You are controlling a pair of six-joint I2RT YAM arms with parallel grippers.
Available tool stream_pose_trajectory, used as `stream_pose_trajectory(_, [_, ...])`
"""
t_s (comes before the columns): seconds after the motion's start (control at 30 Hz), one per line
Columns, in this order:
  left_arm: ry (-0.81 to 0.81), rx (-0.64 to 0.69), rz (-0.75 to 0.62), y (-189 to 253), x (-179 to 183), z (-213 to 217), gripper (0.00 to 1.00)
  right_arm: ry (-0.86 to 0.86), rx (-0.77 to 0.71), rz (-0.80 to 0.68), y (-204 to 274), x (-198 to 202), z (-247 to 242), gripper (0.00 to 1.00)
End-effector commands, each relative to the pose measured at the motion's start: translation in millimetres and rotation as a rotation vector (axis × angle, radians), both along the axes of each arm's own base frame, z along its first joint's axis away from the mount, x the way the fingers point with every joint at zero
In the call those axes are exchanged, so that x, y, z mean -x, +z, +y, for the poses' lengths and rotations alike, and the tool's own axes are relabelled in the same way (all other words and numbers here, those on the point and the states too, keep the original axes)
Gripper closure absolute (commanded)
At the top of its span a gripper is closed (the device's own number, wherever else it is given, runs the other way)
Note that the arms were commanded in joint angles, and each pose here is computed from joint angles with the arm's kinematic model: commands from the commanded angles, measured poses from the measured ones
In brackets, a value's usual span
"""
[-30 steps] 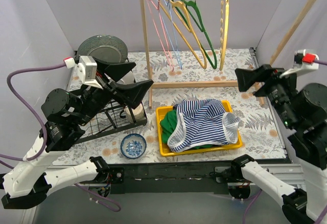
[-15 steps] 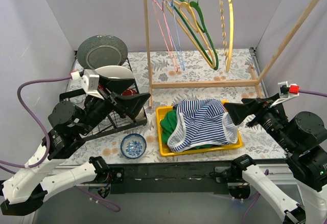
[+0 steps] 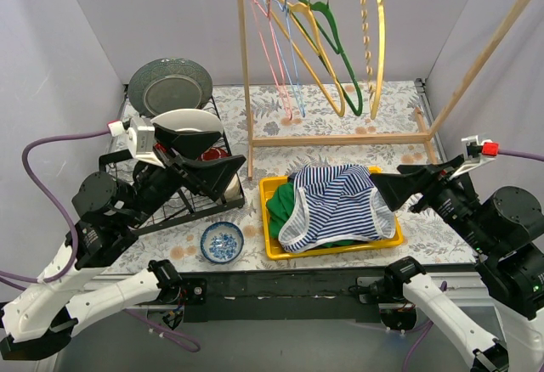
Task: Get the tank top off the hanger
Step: Reset both arms
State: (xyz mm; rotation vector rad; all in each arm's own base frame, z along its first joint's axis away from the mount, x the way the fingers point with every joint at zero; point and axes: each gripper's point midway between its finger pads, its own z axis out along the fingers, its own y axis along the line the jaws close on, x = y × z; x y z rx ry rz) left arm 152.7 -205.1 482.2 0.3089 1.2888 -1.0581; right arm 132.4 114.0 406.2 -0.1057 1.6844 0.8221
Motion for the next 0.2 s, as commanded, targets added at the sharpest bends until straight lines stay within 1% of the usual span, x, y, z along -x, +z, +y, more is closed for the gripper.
stream_pose_trajectory(0.0, [-0.01,0.006,-0.004,1.8,2.8,1.1,0.02,0.013,-0.047,-0.068,20.1,5.2,0.2,0.02])
stream_pose_trajectory(0.17, [-0.018,0.012,-0.009,4.3,4.9,1.3,0.02,0.027,-0.055,-0.075,22.6,9.1,1.1,0.01])
